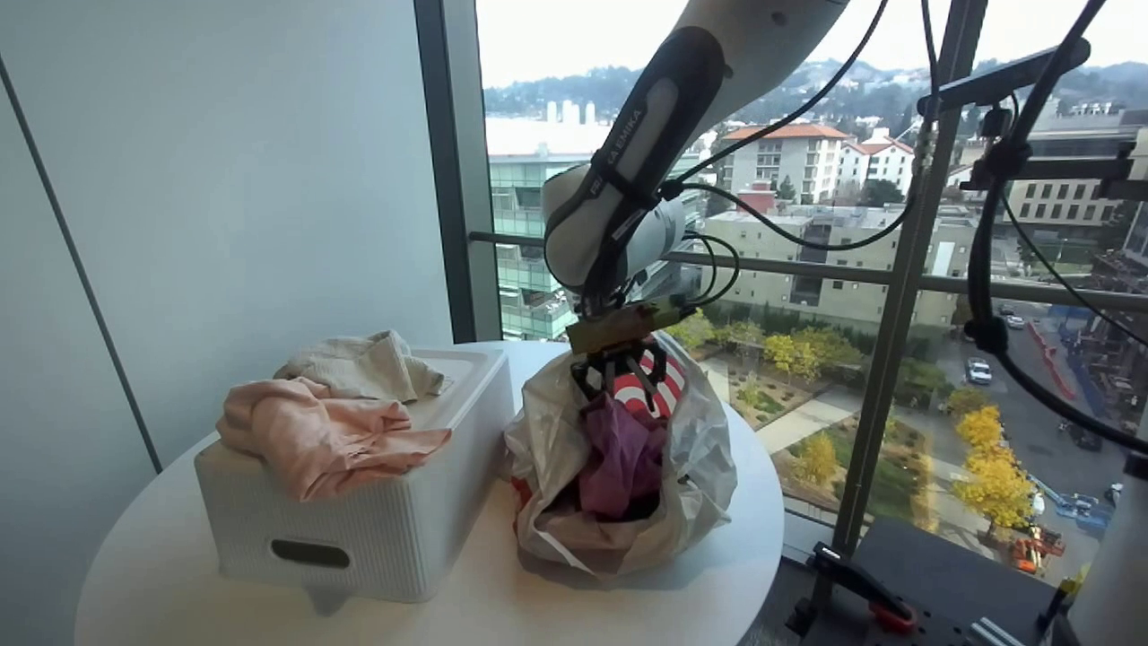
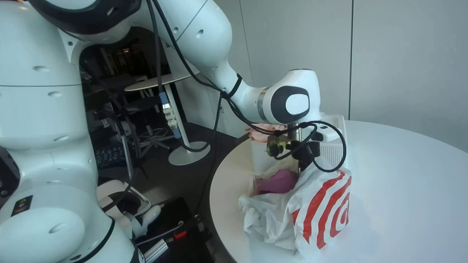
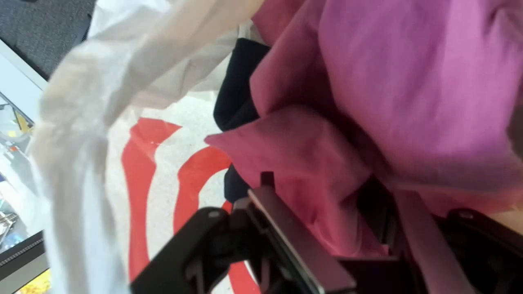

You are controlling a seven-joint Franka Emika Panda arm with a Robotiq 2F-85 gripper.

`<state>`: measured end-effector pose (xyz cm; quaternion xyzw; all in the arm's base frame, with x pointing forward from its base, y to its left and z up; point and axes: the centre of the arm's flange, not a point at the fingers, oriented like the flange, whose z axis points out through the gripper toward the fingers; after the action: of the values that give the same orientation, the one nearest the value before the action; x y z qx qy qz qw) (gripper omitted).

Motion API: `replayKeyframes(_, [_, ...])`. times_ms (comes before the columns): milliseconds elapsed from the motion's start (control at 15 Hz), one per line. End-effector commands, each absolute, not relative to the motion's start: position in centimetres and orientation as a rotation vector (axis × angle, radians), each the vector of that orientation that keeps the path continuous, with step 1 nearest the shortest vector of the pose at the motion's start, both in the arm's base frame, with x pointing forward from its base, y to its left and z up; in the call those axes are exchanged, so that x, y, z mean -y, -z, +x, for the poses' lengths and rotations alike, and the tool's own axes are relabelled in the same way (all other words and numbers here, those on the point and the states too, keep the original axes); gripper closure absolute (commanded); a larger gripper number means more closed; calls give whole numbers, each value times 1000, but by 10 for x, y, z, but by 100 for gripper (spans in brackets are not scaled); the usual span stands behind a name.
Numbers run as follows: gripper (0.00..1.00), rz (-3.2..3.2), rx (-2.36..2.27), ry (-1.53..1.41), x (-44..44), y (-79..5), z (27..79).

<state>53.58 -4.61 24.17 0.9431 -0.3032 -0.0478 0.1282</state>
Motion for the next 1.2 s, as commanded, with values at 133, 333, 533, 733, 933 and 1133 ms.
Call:
replayKeyframes(133, [1, 2724, 871, 139, 14, -337, 511])
replayKeyframes(333, [0, 2865, 756, 37, -19, -372, 506])
replayKeyframes(533, [0, 2947, 589, -127, -68, -404, 507])
replayKeyframes(733, [0, 3026, 414, -259, -115, -432, 505])
replayKeyframes(933, [0, 3025, 412, -220, -128, -428, 504])
replayKeyframes(1133, [0, 3040, 373, -234, -137, -434, 499])
